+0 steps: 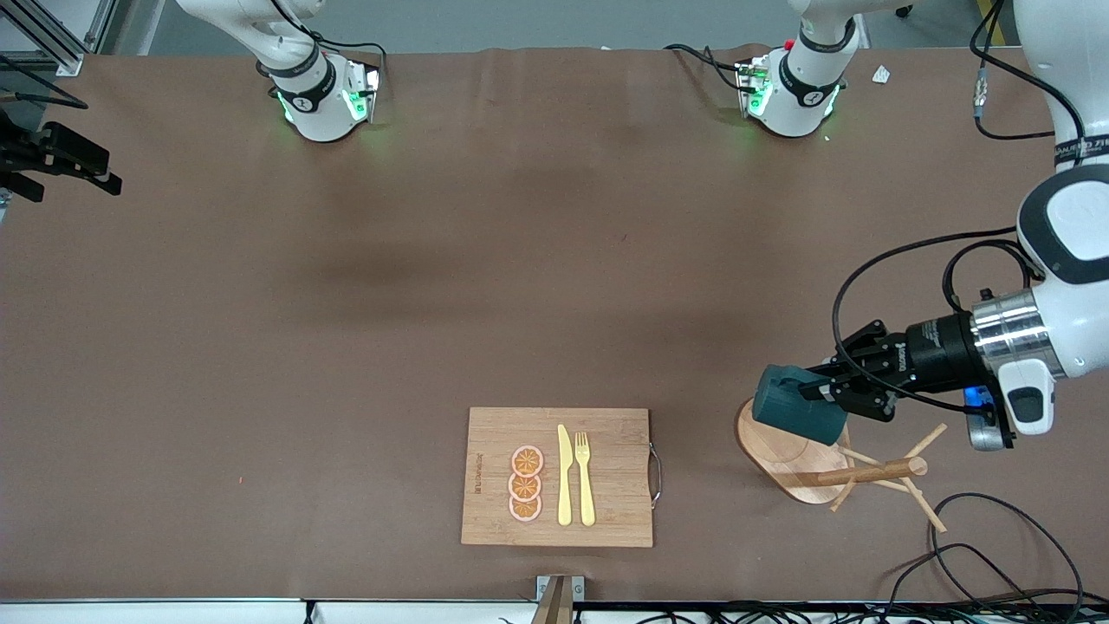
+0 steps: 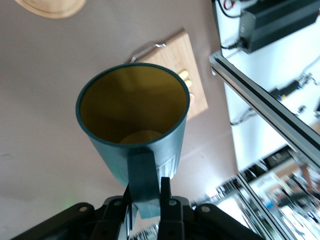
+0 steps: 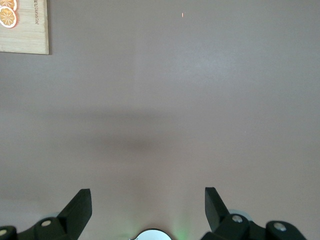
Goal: Pass cup and hang on rack
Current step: 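Slide the mug handle onto a rack peg with the left gripper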
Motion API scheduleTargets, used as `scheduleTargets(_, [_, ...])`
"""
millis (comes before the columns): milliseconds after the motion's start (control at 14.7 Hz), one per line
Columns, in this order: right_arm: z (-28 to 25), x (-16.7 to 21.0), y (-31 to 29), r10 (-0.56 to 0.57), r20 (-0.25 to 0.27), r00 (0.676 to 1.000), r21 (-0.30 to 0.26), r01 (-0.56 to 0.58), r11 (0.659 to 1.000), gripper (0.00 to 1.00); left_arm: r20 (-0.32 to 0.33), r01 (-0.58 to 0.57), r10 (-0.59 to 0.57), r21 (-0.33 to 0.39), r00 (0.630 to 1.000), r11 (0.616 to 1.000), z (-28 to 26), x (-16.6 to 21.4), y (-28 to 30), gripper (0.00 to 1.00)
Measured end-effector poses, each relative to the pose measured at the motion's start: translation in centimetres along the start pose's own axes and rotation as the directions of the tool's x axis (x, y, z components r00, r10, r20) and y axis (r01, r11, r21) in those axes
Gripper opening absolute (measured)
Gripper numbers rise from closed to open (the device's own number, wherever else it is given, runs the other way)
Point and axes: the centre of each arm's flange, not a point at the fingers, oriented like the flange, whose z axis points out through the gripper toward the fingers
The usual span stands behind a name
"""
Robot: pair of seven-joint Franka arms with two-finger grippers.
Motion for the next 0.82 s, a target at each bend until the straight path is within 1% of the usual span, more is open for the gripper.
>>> scheduleTargets(136, [0.0,0.0,0.0,-0.001,0.000,1.000,0.000,0.001,1.000,1.00,0.070,0.032,-0.028,-0.054,0.997,0.998,0.0,2.1,-0.5,0.21])
scheduleTargets(272, [0.0,0.0,0.0,-0.002,0.000,1.000,0.000,0.002,1.000,1.00,0.107,0.056,-0.047,-0.082,0.993,0.995,0.2,3.9,-1.0,0.21])
scheduleTargets(476, [0.0,0.0,0.0,-0.003,0.000,1.000,0.000,0.003,1.000,1.00,0.127,0.051,-0.037,-0.107,0.991,0.993,0.3,6.4,-1.9,0.21])
scheduleTargets(816, [0.0,0.0,0.0,-0.005,0.001,1.000,0.000,0.005,1.000,1.00,0.128,0.041,-0.027,-0.113,0.991,0.993,0.5,8.7,-2.9,0.21])
